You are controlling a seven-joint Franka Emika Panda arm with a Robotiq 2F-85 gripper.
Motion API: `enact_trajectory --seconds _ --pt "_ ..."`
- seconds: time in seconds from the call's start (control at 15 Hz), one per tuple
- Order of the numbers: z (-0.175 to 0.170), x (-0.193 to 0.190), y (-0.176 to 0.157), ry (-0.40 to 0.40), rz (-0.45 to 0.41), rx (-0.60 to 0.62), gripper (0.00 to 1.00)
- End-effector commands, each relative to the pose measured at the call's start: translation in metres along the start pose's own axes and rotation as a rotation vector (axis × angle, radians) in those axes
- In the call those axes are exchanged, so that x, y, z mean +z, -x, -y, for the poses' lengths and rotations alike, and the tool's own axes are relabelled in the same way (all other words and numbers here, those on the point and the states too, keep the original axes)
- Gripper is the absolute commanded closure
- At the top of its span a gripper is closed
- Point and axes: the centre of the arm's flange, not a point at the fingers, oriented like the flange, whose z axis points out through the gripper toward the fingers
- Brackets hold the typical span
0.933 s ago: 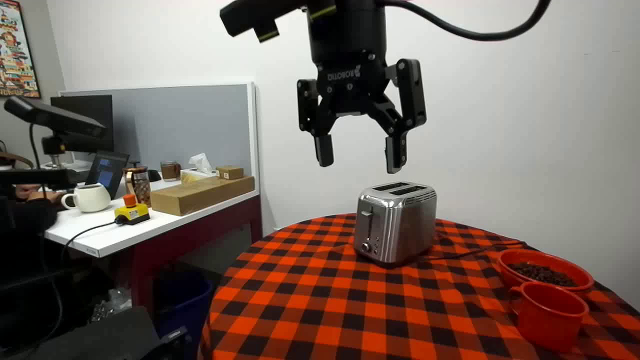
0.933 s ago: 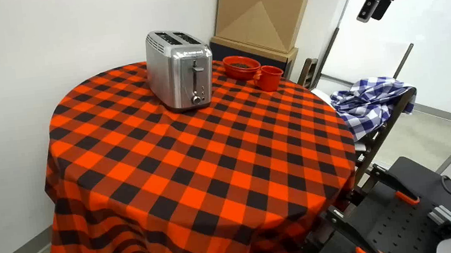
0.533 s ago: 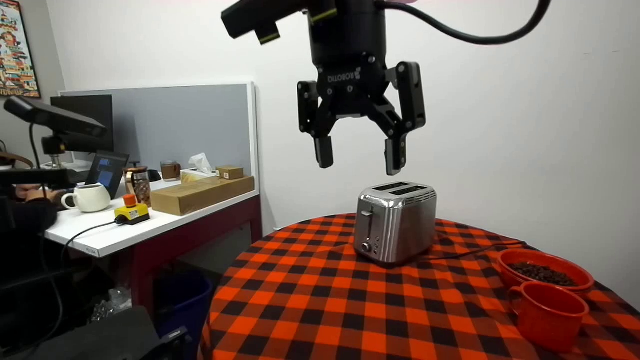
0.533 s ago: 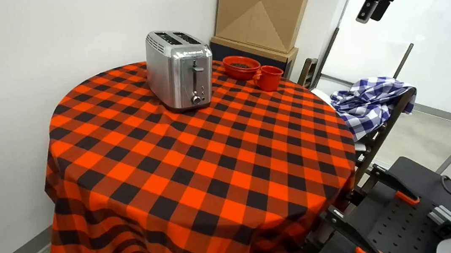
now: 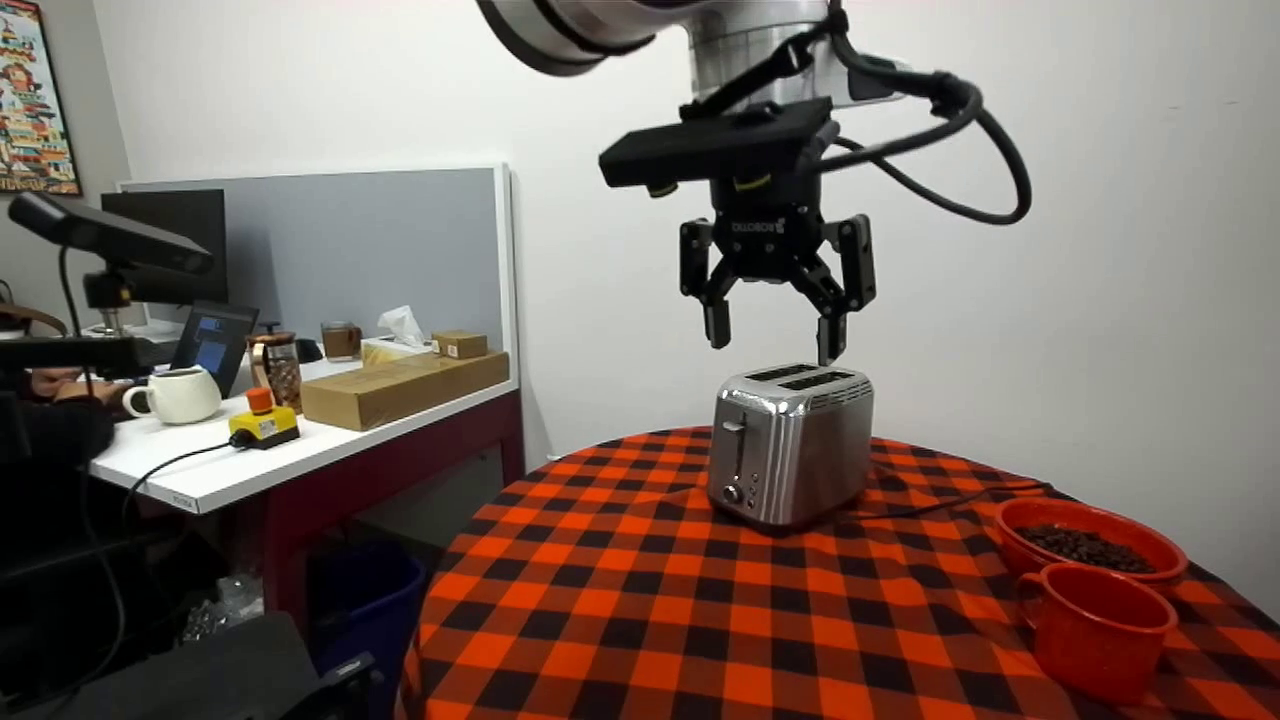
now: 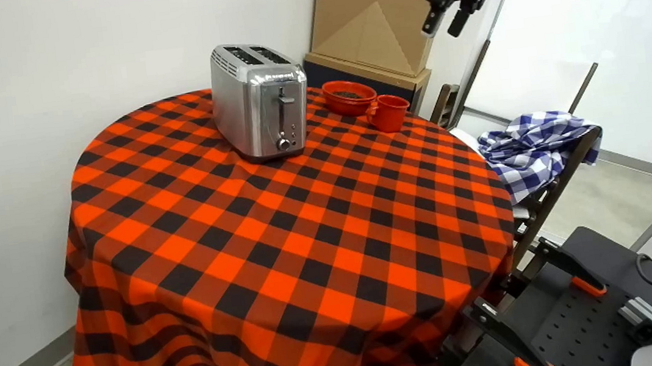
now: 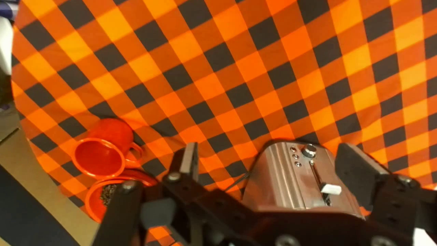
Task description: Press down on the press handle of the toaster
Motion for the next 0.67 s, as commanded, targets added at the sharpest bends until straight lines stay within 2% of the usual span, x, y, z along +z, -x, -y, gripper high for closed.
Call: enact_trajectory --seconds 0.0,0.27,0.6 --pt "-0.001 0.032 -0.088 -0.038 -0.024 0.028 0.0" --pt "0.023 0.067 -0.153 -0.077 0.031 0.034 0.0" --pt "0.075 0.099 -0.203 -0.095 0.187 -0.041 0.0"
